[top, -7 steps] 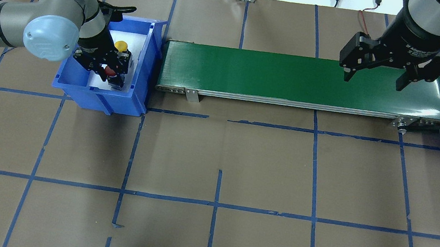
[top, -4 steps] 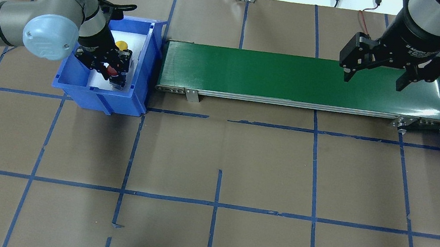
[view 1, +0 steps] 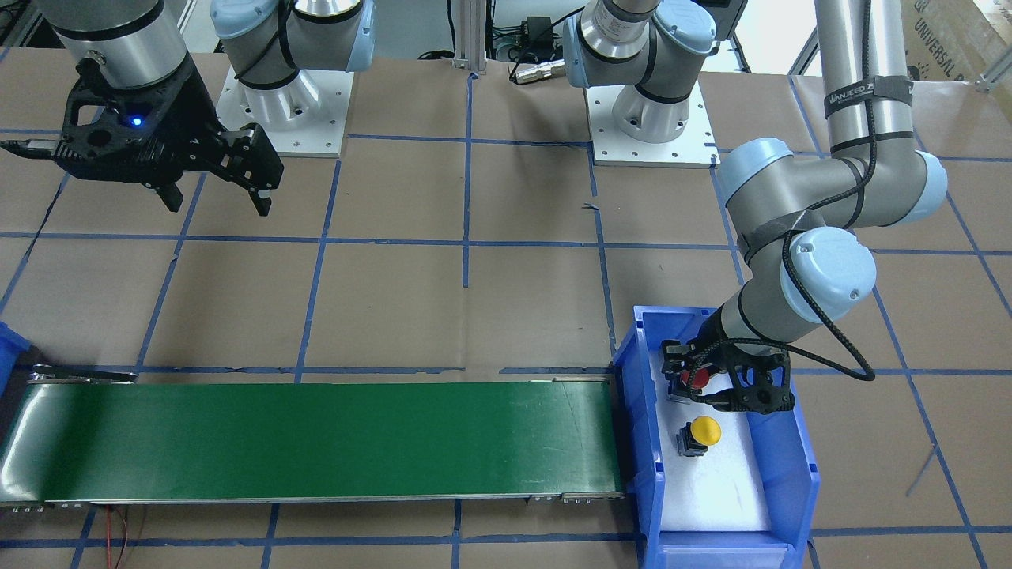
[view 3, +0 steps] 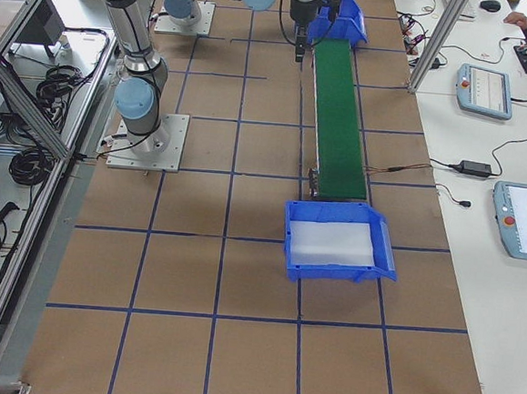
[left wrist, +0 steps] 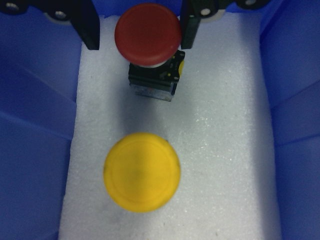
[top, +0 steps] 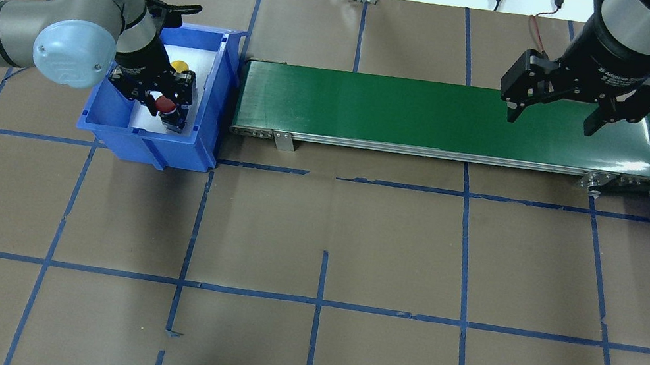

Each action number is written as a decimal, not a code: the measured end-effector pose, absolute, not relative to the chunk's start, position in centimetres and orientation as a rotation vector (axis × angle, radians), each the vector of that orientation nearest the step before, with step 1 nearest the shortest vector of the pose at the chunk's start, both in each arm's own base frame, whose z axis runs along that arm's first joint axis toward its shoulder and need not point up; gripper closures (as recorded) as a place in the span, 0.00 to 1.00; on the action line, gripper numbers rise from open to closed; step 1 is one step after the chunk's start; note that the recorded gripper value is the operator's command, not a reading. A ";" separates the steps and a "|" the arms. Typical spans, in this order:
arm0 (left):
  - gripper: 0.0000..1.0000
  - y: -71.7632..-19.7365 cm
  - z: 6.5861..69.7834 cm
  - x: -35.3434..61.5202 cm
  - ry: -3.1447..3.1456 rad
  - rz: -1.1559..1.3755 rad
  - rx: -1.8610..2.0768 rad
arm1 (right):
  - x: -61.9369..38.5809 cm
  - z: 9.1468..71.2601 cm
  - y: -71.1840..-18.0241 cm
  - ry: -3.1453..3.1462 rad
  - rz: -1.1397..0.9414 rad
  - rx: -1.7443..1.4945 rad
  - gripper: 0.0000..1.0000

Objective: Transport two buttons from left to right
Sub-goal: 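Close the left gripper on the red button and lift it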

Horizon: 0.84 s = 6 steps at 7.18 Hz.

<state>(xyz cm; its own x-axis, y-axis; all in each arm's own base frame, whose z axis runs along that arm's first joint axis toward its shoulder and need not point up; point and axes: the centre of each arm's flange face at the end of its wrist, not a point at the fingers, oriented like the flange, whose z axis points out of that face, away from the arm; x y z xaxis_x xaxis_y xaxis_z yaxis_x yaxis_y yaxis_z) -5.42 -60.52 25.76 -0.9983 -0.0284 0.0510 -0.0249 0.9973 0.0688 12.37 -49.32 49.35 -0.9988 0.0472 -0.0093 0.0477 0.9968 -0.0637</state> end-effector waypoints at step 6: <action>0.76 -59.7 31.5 -5.4 -3.104 -0.084 -0.041 | 12.4 49.3 -49.3 3.132 -0.097 0.074 0.00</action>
